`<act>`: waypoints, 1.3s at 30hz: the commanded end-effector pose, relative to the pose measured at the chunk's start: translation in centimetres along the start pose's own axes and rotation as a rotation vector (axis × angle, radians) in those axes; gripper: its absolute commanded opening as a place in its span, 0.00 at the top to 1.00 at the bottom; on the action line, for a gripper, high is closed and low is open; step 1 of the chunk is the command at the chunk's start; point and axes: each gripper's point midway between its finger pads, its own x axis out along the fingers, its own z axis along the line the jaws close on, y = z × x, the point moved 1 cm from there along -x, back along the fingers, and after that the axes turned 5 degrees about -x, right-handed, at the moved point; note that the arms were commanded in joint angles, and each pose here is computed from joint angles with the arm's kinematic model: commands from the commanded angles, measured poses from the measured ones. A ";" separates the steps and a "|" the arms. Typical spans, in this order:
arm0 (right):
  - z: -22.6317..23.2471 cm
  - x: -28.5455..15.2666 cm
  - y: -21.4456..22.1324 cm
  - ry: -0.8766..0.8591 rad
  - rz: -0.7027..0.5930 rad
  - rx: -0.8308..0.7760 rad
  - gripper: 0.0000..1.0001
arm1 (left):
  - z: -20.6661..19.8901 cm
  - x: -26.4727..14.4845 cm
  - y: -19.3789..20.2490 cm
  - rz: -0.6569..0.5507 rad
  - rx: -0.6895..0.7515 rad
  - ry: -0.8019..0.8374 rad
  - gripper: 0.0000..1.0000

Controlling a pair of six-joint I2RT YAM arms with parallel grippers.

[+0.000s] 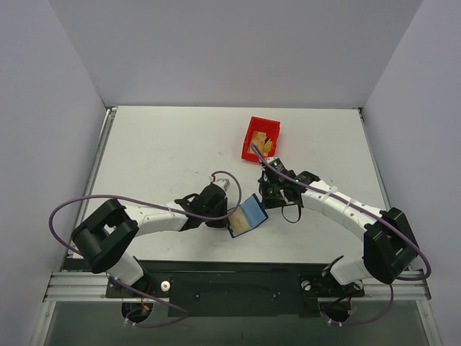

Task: Put the credit cards into the card holder
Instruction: Close the card holder at the center of the board.

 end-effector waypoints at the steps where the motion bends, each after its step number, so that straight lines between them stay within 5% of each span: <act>1: 4.2 -1.6 -0.9 -0.245 -0.022 -0.009 1.00 | 0.6 0.5 0.1 0.010 -0.002 -0.039 1.00; 12: 11.4 -2.5 -0.1 -0.636 0.017 -0.004 1.00 | 1.5 -0.1 0.2 -0.017 -0.065 -0.019 1.00; 31: 14.4 2.6 3.1 -0.728 0.131 0.068 1.00 | 4.1 -6.4 -3.1 -0.206 -0.156 -0.053 1.00; 33: 14.6 3.2 3.4 -0.725 0.153 0.066 0.96 | 4.1 -6.6 -3.4 -0.212 -0.155 -0.054 1.00; 39: 15.7 1.6 2.6 -0.790 0.125 0.025 0.60 | 4.3 -6.9 -3.9 -0.222 -0.158 -0.062 1.00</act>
